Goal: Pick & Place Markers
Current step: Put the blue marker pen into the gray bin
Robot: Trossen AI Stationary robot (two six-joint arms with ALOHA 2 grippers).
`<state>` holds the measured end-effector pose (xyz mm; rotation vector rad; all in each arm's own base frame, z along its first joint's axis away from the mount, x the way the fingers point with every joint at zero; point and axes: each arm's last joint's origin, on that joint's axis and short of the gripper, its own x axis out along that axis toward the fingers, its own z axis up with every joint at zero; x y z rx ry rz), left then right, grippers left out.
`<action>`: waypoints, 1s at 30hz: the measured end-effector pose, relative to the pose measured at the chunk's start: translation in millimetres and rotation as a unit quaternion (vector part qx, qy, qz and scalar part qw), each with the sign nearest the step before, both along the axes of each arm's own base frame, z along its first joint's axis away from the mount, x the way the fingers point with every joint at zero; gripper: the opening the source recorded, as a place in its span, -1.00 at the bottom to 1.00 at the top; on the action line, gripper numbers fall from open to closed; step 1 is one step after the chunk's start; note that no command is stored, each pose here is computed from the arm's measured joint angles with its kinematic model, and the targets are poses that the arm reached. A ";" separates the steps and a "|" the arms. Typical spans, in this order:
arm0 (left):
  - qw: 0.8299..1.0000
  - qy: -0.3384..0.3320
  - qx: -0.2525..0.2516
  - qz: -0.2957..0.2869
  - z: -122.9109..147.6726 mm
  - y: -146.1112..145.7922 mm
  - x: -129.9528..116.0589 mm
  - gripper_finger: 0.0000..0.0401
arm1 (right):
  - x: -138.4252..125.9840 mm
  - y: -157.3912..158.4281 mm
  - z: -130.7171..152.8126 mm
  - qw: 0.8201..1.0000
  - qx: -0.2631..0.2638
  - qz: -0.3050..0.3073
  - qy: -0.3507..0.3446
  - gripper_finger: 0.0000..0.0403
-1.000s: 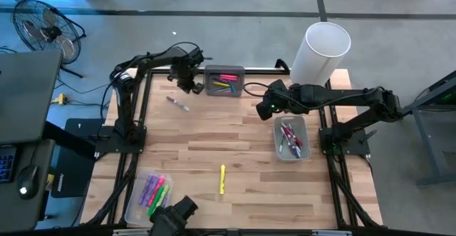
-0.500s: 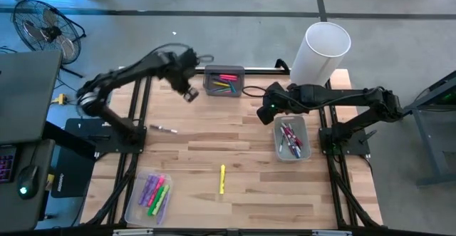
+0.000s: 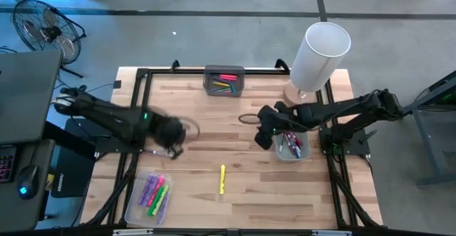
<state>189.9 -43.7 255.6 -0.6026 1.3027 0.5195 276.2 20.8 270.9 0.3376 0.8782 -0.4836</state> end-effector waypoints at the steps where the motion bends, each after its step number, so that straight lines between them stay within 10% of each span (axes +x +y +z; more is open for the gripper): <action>1: 1.000 0.003 0.004 -0.012 -2.4 -12.4 0.0 -0.98 | 0.4 4.2 -0.9 1.000 0.002 0.006 -0.006 -0.33; 10: 0.989 0.063 0.024 -0.134 -27.0 -59.8 0.6 -0.97 | 0.2 29.0 0.5 0.999 0.010 0.044 -0.027 -0.41; 20: 0.985 0.132 0.011 -0.109 -33.7 -50.1 0.8 -0.73 | -1.5 40.3 0.9 0.998 0.016 0.051 -0.034 -0.44; 30: 0.909 0.203 0.048 -0.361 -39.8 -42.5 -13.8 -0.22 | -1.7 40.8 0.9 0.998 0.016 0.051 -0.034 -0.44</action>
